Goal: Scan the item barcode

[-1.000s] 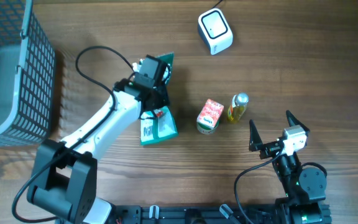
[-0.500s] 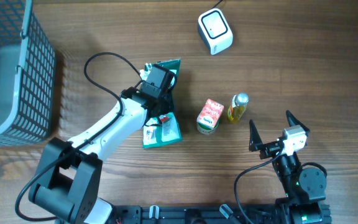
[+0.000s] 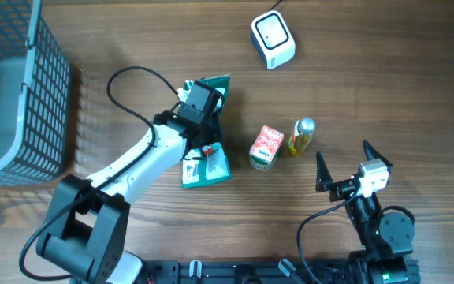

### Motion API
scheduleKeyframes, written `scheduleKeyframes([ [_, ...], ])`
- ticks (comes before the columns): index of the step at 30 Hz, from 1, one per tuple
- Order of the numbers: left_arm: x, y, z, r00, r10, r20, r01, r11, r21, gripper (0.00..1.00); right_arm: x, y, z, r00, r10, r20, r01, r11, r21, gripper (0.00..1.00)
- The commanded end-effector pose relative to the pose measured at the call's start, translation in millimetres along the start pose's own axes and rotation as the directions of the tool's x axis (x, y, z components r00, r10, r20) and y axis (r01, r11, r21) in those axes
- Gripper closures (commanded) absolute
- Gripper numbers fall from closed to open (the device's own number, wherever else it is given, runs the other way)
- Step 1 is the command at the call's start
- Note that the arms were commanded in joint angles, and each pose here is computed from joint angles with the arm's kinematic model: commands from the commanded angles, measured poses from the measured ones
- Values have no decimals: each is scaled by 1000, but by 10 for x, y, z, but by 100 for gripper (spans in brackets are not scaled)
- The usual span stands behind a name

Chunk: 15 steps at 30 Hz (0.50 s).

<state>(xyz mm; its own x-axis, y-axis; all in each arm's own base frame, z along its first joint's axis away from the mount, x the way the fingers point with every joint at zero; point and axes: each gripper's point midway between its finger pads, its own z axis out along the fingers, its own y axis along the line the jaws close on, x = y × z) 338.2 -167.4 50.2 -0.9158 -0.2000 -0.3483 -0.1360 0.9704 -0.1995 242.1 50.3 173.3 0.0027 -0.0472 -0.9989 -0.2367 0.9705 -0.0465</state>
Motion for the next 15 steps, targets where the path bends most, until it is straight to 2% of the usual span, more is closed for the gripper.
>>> scheduleKeyframes([
  [1, 31, -10, 4, 1000, -6, -4, 7, 1000, 8, 96, -7, -6, -1, 1000, -5, 4, 5, 1000, 2, 0],
  [15, 132, 57, 95, 1000, -5, -25, 5, 1000, -8, 94, -7, -6, -1, 1000, -5, 4, 5, 1000, 2, 0],
])
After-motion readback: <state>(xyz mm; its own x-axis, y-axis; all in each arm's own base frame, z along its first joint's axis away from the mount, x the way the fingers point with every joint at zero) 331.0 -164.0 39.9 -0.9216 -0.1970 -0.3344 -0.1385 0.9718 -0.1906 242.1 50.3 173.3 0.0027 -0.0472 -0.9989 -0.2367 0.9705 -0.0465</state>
